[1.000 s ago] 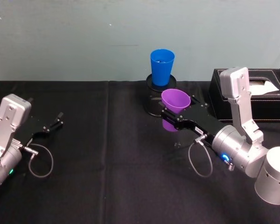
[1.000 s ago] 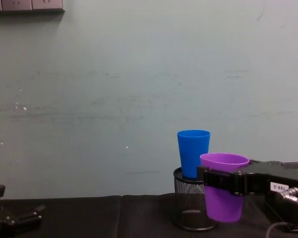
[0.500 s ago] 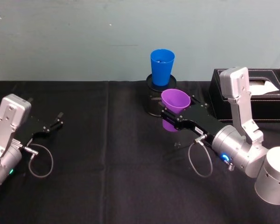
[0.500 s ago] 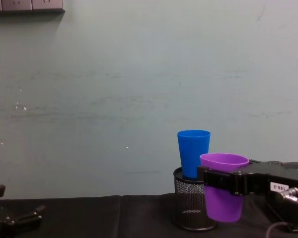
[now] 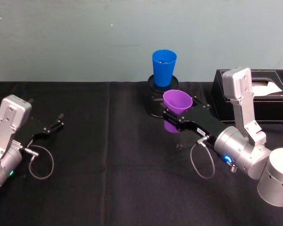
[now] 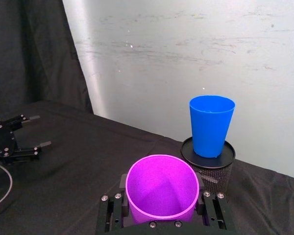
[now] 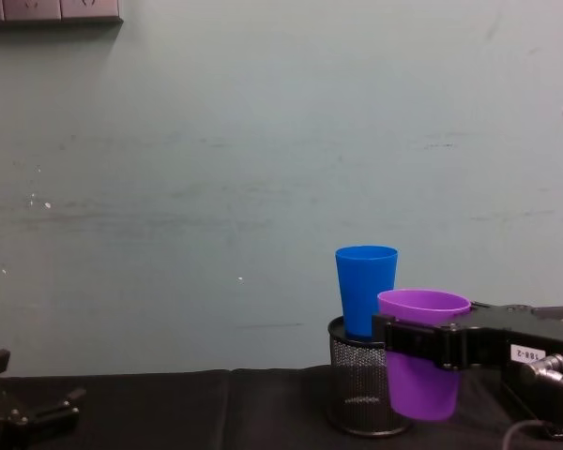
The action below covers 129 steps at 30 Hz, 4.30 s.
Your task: Pick up one cup with a gripper and tap it against the other cup.
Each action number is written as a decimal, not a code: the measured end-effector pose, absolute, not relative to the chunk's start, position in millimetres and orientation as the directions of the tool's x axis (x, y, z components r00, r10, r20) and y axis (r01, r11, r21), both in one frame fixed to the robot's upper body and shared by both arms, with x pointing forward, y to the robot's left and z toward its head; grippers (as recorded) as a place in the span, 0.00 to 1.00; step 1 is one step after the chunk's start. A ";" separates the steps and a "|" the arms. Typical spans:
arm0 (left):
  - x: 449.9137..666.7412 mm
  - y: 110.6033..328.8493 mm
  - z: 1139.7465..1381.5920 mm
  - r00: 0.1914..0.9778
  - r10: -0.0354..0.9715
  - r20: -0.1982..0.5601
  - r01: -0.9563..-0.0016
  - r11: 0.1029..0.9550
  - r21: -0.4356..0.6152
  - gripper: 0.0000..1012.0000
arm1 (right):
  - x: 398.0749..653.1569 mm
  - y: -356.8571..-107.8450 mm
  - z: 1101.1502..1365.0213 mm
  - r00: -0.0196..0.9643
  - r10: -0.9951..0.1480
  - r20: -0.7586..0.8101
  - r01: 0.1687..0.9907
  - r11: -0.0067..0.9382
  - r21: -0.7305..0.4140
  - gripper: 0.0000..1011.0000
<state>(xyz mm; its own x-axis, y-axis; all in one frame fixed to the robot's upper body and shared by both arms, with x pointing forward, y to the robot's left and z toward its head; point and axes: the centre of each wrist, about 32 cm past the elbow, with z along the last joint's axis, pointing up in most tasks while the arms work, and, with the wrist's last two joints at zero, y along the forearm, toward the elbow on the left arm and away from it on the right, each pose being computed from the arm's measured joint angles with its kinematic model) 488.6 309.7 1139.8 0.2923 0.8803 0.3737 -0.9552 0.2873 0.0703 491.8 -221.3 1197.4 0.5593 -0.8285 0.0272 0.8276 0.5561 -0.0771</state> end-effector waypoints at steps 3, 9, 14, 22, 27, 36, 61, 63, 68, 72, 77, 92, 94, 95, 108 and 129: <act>488.6 309.7 1139.8 0.292 0.880 0.374 -0.955 0.287 0.070 0.99 | 491.8 -221.3 1197.4 0.559 -0.829 0.027 0.828 0.556 -0.077 0.73; 488.6 309.7 1139.8 0.292 0.880 0.374 -0.955 0.287 0.070 0.99 | 491.8 -221.3 1197.4 0.559 -0.829 0.027 0.828 0.556 -0.077 0.73; 488.6 309.6 1139.8 0.292 0.880 0.374 -0.955 0.287 0.070 0.99 | 491.8 -221.4 1197.4 0.559 -0.829 0.027 0.828 0.556 -0.077 0.73; 488.6 309.7 1139.8 0.292 0.880 0.374 -0.955 0.287 0.070 0.99 | 491.8 -221.4 1197.4 0.559 -0.829 0.027 0.828 0.556 -0.077 0.73; 488.6 309.7 1139.8 0.292 0.880 0.374 -0.955 0.287 0.070 0.99 | 491.8 -221.4 1197.4 0.559 -0.829 0.027 0.828 0.556 -0.077 0.73; 488.6 309.7 1139.8 0.292 0.880 0.374 -0.955 0.287 0.070 0.99 | 491.8 -221.4 1197.4 0.559 -0.829 0.027 0.828 0.556 -0.077 0.73; 488.6 309.7 1139.8 0.292 0.880 0.374 -0.955 0.287 0.070 0.99 | 491.8 -221.4 1197.4 0.559 -0.829 0.027 0.828 0.556 -0.077 0.73; 488.6 309.7 1139.8 0.292 0.880 0.374 -0.955 0.287 0.070 0.99 | 491.8 -221.3 1197.4 0.559 -0.829 0.027 0.828 0.556 -0.077 0.73; 488.6 309.7 1139.8 0.292 0.880 0.374 -0.955 0.287 0.070 0.99 | 491.8 -221.4 1197.4 0.559 -0.829 0.027 0.828 0.556 -0.077 0.73; 488.6 309.7 1139.8 0.292 0.880 0.374 -0.955 0.287 0.070 0.99 | 491.8 -221.4 1197.4 0.559 -0.829 0.027 0.828 0.556 -0.077 0.73; 488.6 309.6 1139.8 0.292 0.880 0.374 -0.955 0.287 0.070 0.99 | 491.8 -221.4 1197.4 0.559 -0.829 0.027 0.828 0.556 -0.077 0.73; 488.6 309.6 1139.8 0.292 0.880 0.374 -0.955 0.287 0.070 0.99 | 491.8 -221.4 1197.4 0.559 -0.829 0.027 0.828 0.556 -0.077 0.73; 488.6 309.7 1139.8 0.292 0.880 0.374 -0.955 0.287 0.070 0.99 | 491.8 -221.4 1197.4 0.559 -0.829 0.027 0.828 0.556 -0.077 0.73; 488.6 309.7 1139.8 0.292 0.880 0.374 -0.955 0.287 0.070 0.99 | 491.8 -221.4 1197.4 0.559 -0.829 0.027 0.828 0.556 -0.077 0.73; 488.6 309.7 1139.8 0.292 0.880 0.374 -0.955 0.287 0.070 0.99 | 491.8 -221.4 1197.4 0.559 -0.829 0.027 0.828 0.556 -0.077 0.73; 488.6 309.7 1139.8 0.292 0.880 0.374 -0.955 0.287 0.070 0.99 | 491.8 -221.4 1197.4 0.559 -0.829 0.027 0.828 0.556 -0.077 0.73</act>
